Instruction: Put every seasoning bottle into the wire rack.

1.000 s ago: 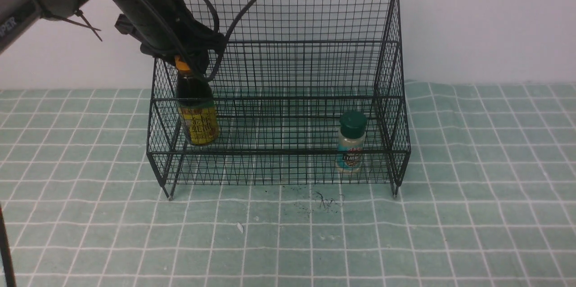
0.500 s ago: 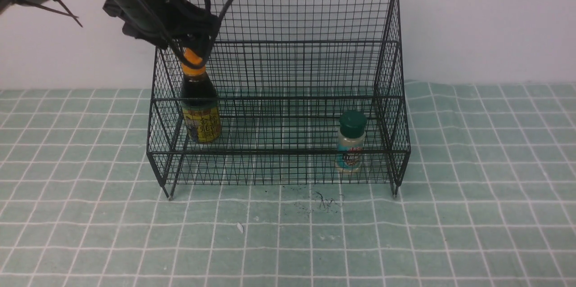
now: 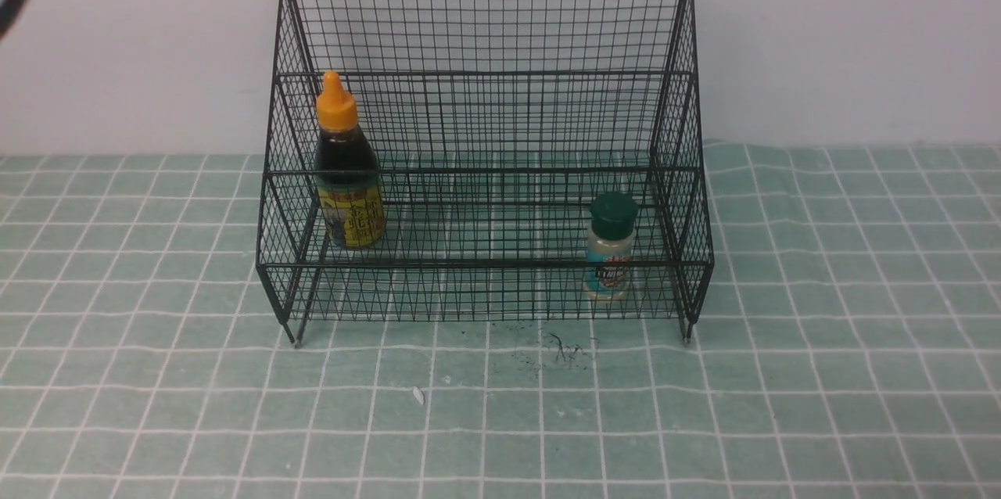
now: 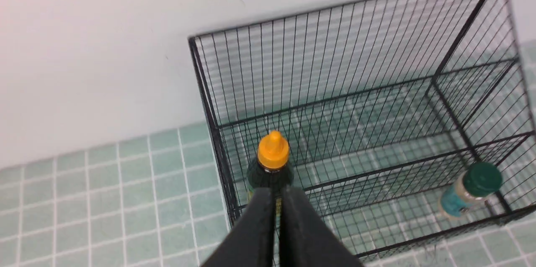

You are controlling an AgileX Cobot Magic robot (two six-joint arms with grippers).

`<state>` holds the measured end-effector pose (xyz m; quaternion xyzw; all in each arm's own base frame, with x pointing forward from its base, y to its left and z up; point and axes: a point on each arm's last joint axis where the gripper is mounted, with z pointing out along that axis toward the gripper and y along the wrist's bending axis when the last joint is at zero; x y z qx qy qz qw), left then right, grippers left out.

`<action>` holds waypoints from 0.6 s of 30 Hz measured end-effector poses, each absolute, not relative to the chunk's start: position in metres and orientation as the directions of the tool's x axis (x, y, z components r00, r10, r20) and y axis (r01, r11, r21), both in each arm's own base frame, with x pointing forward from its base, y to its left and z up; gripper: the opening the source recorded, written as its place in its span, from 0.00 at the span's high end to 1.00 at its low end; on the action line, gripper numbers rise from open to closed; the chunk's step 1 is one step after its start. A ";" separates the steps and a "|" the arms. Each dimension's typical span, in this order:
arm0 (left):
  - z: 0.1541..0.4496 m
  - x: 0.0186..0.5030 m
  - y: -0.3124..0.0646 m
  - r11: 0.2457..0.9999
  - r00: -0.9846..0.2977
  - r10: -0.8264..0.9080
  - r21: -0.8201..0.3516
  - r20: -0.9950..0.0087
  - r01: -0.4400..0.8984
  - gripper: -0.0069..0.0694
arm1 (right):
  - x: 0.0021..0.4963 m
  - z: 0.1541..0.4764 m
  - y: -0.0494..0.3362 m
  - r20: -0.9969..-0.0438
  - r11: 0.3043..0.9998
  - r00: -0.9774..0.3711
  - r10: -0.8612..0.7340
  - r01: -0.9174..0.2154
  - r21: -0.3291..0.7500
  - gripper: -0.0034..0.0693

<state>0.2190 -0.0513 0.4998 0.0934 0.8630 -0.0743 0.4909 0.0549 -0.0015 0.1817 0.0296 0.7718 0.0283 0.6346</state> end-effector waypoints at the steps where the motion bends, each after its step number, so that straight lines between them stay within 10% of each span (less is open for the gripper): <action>1: 0.502 0.209 -0.049 0.971 -0.475 0.082 -0.036 -0.876 0.234 0.92 | 0.055 0.182 -0.001 -0.978 0.997 -0.193 0.082 0.010 0.081 0.97; 10: 0.416 0.116 -0.027 0.973 -0.183 0.000 -0.043 -0.983 0.229 0.92 | 0.055 0.182 -0.001 -0.978 0.997 -0.193 0.082 0.010 0.081 0.97; 18: 0.359 0.089 -0.023 0.968 -0.184 -0.050 -0.093 -0.982 0.234 0.92 | 0.055 0.182 -0.001 -0.978 0.997 -0.193 0.082 0.010 0.081 0.97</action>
